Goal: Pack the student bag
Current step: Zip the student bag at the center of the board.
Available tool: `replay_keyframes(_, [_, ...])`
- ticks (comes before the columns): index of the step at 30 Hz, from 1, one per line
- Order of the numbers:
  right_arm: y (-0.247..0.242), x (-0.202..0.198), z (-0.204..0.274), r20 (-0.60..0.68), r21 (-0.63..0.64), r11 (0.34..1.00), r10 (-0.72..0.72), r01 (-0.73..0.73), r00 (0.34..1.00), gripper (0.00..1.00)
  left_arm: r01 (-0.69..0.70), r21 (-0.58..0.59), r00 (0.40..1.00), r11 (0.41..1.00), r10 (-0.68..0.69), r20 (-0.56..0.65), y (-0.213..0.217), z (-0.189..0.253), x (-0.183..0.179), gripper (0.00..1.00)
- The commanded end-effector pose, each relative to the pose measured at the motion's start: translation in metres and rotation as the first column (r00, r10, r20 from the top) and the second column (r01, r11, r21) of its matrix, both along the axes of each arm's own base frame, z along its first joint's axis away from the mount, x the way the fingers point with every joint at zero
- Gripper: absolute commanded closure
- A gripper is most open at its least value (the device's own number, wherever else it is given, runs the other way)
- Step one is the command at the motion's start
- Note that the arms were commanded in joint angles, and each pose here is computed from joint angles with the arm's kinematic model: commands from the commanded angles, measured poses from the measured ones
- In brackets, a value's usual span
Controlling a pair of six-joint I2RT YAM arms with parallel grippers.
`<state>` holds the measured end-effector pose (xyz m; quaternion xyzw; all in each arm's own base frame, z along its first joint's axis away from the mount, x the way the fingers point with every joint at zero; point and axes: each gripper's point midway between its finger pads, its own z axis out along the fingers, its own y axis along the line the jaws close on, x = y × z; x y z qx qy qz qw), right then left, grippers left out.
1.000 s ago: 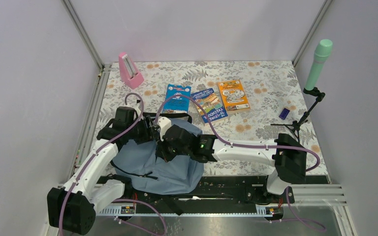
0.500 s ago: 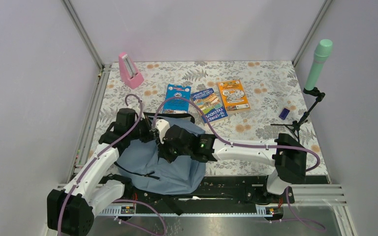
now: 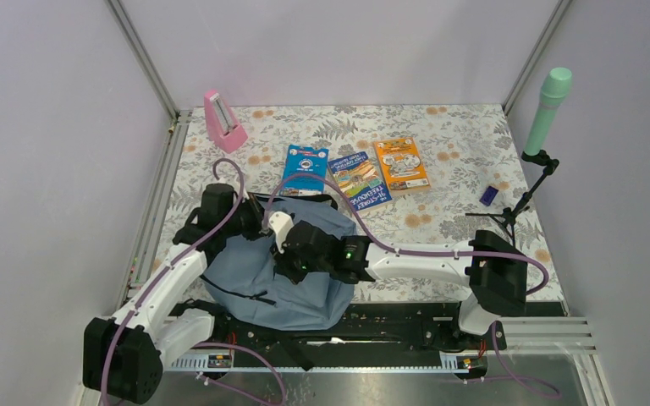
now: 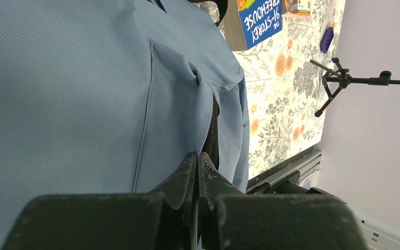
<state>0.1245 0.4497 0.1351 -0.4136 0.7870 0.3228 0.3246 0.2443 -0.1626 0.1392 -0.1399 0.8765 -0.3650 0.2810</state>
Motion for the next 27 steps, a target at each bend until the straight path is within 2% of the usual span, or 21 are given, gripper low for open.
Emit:
replay_keyframes(1, [0.011, -0.047, 0.006, -0.017, 0.057, 0.983, 0.176, -0.174, 0.984, 1.0, -0.074, -0.024, 0.976, 0.997, 0.078, 0.205, 0.008, 0.039, 0.045, 1.0])
replay_keyframes(7, [0.014, -0.072, -0.006, -0.021, 0.035, 0.97, 0.24, -0.239, 0.97, 1.0, -0.072, -0.028, 0.973, 0.997, 0.077, 0.217, 0.01, 0.041, 0.053, 1.0])
replay_keyframes(12, [0.004, -0.065, -0.002, -0.014, 0.039, 0.984, 0.177, -0.177, 0.984, 1.0, -0.061, 0.025, 0.967, 0.998, 0.052, 0.251, 0.018, 0.048, 0.053, 1.0])
replay_keyframes(15, [-0.007, -0.054, 0.003, 0.023, 0.038, 0.993, 0.111, -0.112, 0.994, 1.0, 0.02, 0.083, 0.967, 0.996, -0.041, 0.252, 0.016, 0.049, 0.042, 1.0])
replay_keyframes(16, [-0.011, -0.051, 0.004, 0.034, 0.042, 0.995, 0.094, -0.095, 0.995, 1.0, 0.05, 0.101, 0.969, 0.994, -0.072, 0.235, 0.016, 0.046, 0.037, 0.91])
replay_keyframes(19, [-0.02, -0.044, 0.003, 0.062, 0.049, 0.997, 0.062, -0.065, 0.996, 1.0, 0.079, 0.145, 0.98, 0.986, -0.104, 0.171, 0.019, 0.033, 0.02, 0.44])
replay_keyframes(21, [-0.022, -0.041, 0.002, 0.066, 0.048, 0.998, 0.047, -0.051, 0.997, 1.0, 0.083, 0.172, 0.985, 0.982, -0.106, 0.133, 0.022, 0.024, 0.006, 0.25])
replay_keyframes(23, [-0.024, -0.04, 0.001, 0.067, 0.047, 0.998, 0.041, -0.044, 0.997, 1.0, 0.084, 0.191, 0.989, 0.978, -0.105, 0.1, 0.023, 0.016, -0.008, 0.17])
replay_keyframes(27, [-0.023, -0.038, 0.0, 0.06, 0.054, 0.998, 0.029, -0.032, 0.998, 1.0, 0.119, 0.136, 0.991, 0.984, -0.127, 0.05, 0.009, 0.007, -0.035, 0.12])
